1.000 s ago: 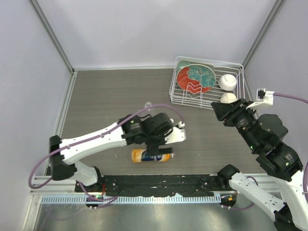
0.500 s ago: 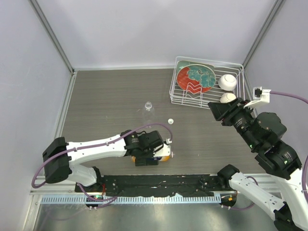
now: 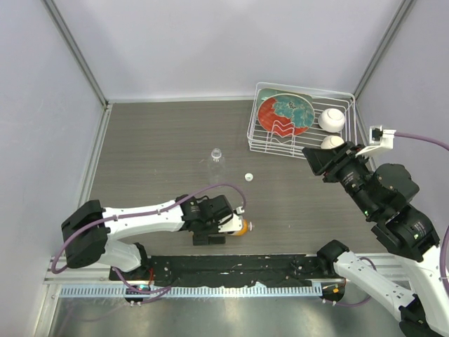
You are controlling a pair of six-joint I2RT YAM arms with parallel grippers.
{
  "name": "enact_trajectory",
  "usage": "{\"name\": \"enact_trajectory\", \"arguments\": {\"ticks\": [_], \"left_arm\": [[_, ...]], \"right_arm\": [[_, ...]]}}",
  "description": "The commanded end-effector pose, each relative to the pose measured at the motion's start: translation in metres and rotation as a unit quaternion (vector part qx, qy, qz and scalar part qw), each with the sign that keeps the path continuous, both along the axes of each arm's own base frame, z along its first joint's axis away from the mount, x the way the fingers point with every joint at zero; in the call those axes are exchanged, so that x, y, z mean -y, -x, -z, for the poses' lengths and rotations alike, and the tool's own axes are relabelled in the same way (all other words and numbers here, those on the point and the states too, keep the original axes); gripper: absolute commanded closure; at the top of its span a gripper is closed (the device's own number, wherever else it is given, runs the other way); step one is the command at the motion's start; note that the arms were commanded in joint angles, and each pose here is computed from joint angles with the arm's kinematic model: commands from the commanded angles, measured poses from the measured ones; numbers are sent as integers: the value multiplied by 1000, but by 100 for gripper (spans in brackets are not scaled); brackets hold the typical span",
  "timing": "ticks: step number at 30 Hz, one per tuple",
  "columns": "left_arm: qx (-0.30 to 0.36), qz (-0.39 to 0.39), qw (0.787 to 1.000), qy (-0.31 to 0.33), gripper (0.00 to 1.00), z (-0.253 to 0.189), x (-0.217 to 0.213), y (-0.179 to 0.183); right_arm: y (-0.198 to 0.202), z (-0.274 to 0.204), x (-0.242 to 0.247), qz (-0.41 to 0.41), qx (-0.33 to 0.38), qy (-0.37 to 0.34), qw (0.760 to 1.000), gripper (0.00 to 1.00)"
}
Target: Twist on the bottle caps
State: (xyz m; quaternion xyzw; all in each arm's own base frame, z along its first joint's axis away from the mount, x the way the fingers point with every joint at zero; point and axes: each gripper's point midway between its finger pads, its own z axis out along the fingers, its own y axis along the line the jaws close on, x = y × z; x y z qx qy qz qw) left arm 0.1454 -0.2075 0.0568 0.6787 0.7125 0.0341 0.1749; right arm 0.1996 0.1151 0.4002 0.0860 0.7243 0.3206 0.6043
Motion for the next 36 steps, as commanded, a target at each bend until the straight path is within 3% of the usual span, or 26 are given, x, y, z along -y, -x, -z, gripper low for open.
{"name": "enact_trajectory", "arguments": {"ticks": [1, 21, 24, 29, 36], "left_arm": [[0, 13, 1000, 17, 0, 4, 6, -2], [-16, 32, 999, -29, 3, 54, -15, -8], [-33, 35, 998, -38, 13, 58, -14, -5], [-49, 30, 997, -48, 44, 56, -9, -7], [-13, 17, 1000, -9, 36, -7, 1, -20]], "right_arm": [[-5, -11, -8, -11, 20, -11, 1000, 82], [-4, -15, -8, -11, 26, -18, 999, 86], [-4, -15, -10, -15, 24, -19, 999, 87], [-4, -16, -10, -17, 24, -20, 999, 88], [-4, -23, -13, -24, 30, -19, 999, 87]]}}
